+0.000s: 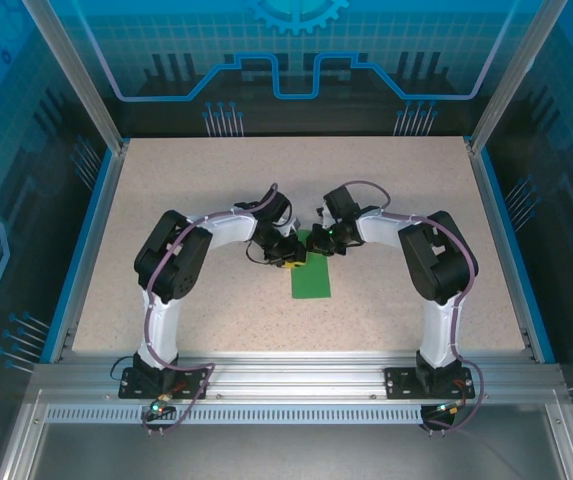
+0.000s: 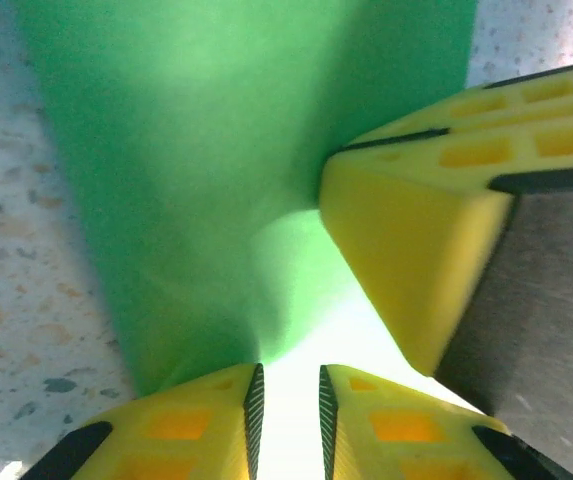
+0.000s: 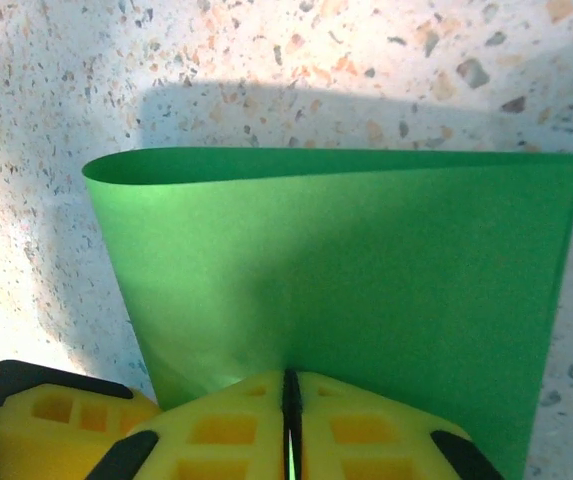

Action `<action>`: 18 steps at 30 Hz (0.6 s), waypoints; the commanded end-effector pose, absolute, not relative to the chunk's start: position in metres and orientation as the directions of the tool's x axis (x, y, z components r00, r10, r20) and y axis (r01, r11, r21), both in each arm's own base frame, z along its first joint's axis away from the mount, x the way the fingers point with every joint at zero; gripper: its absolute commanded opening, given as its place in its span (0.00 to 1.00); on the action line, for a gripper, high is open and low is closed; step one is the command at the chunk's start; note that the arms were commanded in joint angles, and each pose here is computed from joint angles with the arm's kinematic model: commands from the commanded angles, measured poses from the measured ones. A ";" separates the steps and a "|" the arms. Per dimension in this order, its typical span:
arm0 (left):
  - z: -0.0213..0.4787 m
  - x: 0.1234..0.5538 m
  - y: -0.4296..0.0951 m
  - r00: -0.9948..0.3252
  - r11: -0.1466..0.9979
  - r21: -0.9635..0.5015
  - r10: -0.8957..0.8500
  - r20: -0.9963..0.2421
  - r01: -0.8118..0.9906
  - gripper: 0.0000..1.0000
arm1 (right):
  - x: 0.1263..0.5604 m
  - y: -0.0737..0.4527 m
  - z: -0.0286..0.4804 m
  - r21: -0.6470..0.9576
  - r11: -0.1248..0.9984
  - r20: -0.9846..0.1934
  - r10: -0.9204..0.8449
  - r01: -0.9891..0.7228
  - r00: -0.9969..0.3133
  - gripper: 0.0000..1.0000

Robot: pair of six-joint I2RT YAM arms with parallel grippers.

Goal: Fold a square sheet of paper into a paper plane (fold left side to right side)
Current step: Hold the square sheet of paper at the center of the table.

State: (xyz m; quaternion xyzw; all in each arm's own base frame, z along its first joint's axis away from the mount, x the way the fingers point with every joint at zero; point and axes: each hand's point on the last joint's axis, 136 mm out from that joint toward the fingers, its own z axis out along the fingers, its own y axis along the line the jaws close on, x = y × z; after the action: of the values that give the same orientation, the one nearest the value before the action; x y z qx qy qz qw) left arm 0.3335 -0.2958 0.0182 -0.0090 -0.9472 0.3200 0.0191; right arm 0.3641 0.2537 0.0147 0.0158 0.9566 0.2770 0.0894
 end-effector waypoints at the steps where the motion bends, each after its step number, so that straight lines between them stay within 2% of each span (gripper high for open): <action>1: -0.004 0.316 -0.285 -0.995 0.833 -0.551 0.008 0.104 -0.051 0.24 | 0.372 0.250 0.036 0.512 0.857 -0.220 0.057 -0.065 -0.974 0.14; 8: -0.007 0.314 -0.285 -0.994 0.837 -0.545 0.005 0.108 -0.055 0.24 | 0.370 0.239 0.075 0.486 0.866 -0.309 0.039 -0.123 -0.950 0.20; 18: -0.005 0.315 -0.287 -0.995 0.837 -0.545 0.008 0.104 -0.050 0.24 | 0.291 0.234 0.063 0.489 0.865 -0.202 -0.008 -0.108 -0.979 0.10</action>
State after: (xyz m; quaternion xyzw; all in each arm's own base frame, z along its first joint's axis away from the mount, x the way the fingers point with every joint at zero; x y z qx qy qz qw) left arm 0.3336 -0.2959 0.0170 -0.0030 -0.9469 0.3209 0.0195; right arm 0.3219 0.2354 0.0795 -0.0308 0.9520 0.2692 0.1423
